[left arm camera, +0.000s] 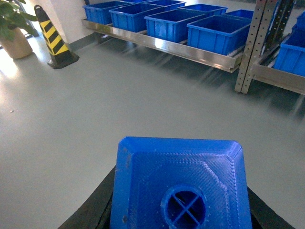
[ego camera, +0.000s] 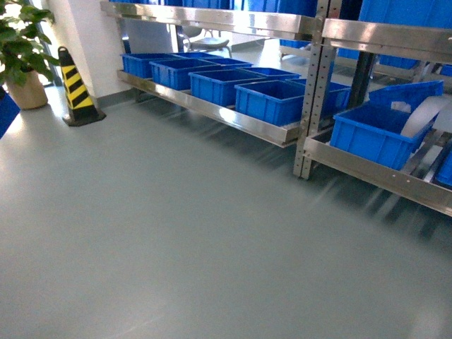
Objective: Sort blue parts and orange caps into right shelf containers
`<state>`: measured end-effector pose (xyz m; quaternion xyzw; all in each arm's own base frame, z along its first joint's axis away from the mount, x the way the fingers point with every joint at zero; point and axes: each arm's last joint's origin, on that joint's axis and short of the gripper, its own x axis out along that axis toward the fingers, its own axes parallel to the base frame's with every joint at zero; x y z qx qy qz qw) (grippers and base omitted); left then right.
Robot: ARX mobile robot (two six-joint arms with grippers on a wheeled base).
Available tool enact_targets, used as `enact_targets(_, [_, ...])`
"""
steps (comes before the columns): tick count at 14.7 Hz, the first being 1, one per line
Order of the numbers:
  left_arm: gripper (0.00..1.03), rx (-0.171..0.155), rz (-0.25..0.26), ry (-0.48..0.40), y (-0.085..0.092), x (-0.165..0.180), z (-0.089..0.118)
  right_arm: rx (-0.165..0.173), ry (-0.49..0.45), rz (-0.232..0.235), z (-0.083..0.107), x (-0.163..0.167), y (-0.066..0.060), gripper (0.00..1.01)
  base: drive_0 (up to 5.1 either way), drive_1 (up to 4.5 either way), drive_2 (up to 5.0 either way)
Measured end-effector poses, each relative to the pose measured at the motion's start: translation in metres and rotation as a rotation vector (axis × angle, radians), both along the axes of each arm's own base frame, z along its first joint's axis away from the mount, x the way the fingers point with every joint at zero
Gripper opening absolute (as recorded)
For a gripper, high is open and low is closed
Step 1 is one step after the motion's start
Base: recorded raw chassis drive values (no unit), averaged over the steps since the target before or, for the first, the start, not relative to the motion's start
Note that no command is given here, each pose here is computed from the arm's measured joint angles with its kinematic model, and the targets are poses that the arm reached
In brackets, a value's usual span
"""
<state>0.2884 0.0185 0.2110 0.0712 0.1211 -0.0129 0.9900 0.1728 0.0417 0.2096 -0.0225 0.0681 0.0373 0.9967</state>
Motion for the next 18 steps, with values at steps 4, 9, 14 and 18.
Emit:
enact_targets(4, [0.44,0.000,0.002,0.000,0.0004,0.0000,0.0001,0.000,0.000,0.000,-0.0001,0.0000,0.0000,0.44,-1.5,-1.53,-1.5])
enact_targets(9, [0.44,0.000,0.002,0.000,0.0006,0.0000,0.0000,0.000,0.000,0.000,-0.0001,0.0000,0.0000,0.44,-1.6,-1.58,-1.6])
enact_targets(14, [0.44,0.001,0.004,-0.001,0.0006,0.0000,0.0001,0.000,0.000,0.000,-0.0001,0.0000,0.0000,0.44,-1.6,-1.60,-1.6])
enact_targets(18, [0.44,0.001,0.004,0.000,0.0006,0.0000,0.0000,0.000,0.000,0.000,-0.0001,0.0000,0.0000,0.44,-1.6,-1.55,-1.6])
